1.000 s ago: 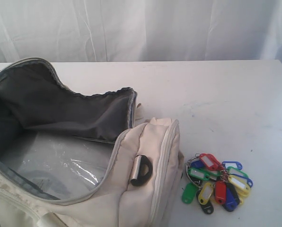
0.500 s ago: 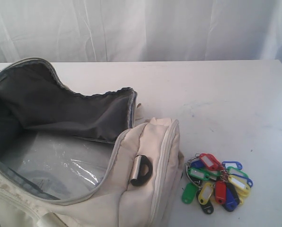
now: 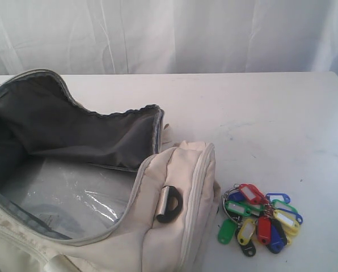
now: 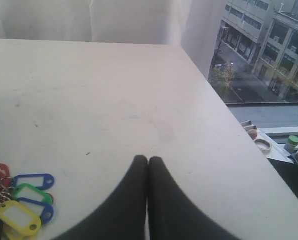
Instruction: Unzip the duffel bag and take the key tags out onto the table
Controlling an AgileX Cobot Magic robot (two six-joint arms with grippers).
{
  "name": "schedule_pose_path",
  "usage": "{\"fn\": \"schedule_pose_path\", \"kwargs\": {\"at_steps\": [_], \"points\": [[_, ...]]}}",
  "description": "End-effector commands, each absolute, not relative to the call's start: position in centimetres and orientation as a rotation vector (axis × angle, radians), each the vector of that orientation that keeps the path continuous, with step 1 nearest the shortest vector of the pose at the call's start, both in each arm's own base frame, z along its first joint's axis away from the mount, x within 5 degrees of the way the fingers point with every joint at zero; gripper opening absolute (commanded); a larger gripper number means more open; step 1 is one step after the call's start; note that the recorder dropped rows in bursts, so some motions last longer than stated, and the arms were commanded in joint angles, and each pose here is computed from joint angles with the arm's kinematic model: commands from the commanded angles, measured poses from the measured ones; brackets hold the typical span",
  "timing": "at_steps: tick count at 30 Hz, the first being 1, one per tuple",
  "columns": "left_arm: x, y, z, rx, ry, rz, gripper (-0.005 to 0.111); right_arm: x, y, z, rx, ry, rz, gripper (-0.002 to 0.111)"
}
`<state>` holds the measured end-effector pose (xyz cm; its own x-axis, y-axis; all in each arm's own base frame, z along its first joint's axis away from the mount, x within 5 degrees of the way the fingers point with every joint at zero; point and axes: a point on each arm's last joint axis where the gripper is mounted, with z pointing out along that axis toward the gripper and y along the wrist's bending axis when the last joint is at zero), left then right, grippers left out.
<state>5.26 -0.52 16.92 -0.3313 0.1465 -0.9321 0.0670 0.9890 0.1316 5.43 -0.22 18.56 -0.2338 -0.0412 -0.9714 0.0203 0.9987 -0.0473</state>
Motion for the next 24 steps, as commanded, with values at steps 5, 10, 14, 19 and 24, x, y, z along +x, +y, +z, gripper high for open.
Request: {"fn": "schedule_pose_path", "kwargs": {"at_steps": [5,10,14,19,24], "points": [[5.24,-0.55,16.79,0.14,1.91,0.07,0.001,5.41,-0.23,18.47,-0.007,1.799,-0.053,0.0],[5.24,-0.55,16.79,0.14,1.91,0.07,0.001,5.41,-0.23,18.49,-0.007,1.797,-0.053,0.0],[5.24,-0.55,16.79,0.14,1.91,0.07,0.001,5.41,-0.21,18.49,-0.01,1.797,-0.05,0.0],[5.22,-0.69,16.79,0.167,1.908,0.051,0.001,5.41,0.19,18.49,-0.076,1.795,0.003,0.0],[5.21,-0.78,16.79,0.182,1.906,0.04,0.001,5.41,0.2,18.49,-0.078,1.795,0.004,0.0]]}}
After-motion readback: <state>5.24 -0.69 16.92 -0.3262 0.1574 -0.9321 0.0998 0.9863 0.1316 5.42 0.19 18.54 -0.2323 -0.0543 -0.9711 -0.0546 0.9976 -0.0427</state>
